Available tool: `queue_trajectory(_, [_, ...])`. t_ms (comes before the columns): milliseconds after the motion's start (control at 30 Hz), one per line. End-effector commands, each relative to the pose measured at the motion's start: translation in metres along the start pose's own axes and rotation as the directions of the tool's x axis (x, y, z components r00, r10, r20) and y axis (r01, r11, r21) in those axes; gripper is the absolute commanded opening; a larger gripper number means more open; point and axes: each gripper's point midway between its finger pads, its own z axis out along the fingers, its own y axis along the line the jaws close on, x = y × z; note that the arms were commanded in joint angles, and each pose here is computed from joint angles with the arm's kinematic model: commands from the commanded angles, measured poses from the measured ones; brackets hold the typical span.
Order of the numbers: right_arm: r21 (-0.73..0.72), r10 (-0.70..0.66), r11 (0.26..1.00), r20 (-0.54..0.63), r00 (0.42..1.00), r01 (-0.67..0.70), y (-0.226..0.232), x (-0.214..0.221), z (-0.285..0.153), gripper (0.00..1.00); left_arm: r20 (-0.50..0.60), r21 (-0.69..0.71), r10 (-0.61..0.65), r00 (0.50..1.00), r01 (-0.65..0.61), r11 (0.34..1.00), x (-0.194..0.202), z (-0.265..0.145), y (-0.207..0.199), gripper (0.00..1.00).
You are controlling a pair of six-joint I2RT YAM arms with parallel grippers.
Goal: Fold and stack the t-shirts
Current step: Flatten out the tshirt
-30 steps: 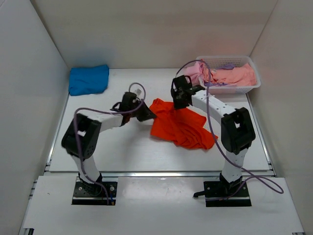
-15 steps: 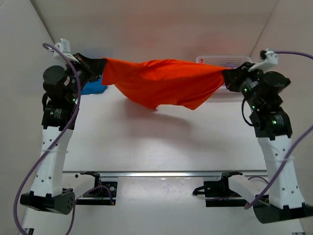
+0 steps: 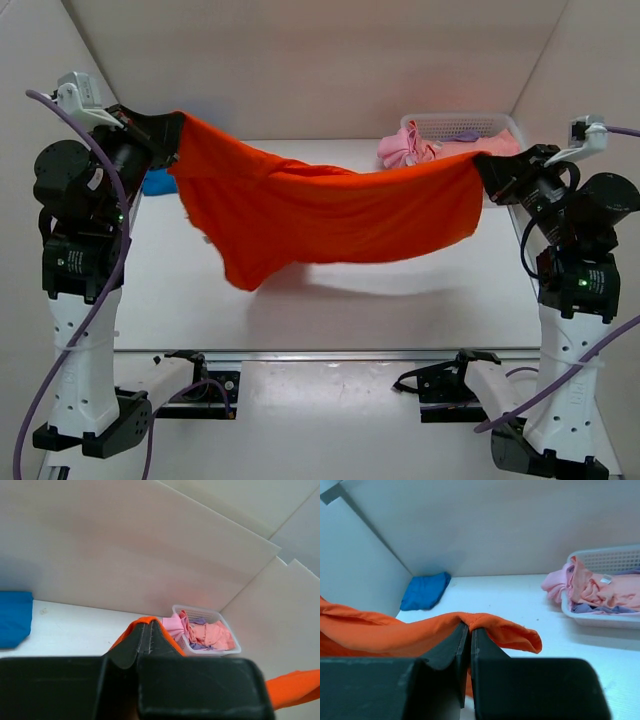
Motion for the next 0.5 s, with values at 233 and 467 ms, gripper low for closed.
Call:
queue_trajectory(233, [-0.086,-0.024,0.996,-0.105,0.994,0.015,0.014,0.024,0.027,0.0,-0.077,-0.061,0.055,0.996,-0.06,0.996,0.011,0.017,0.015,0.0])
queue_trajectory(467, [-0.128,-0.029,0.992,-0.272,0.962,-0.006,0.013,0.082,0.088,0.0,-0.288,-0.068,0.031,0.957,-0.053,0.996,0.088,0.071,0.055,0.0])
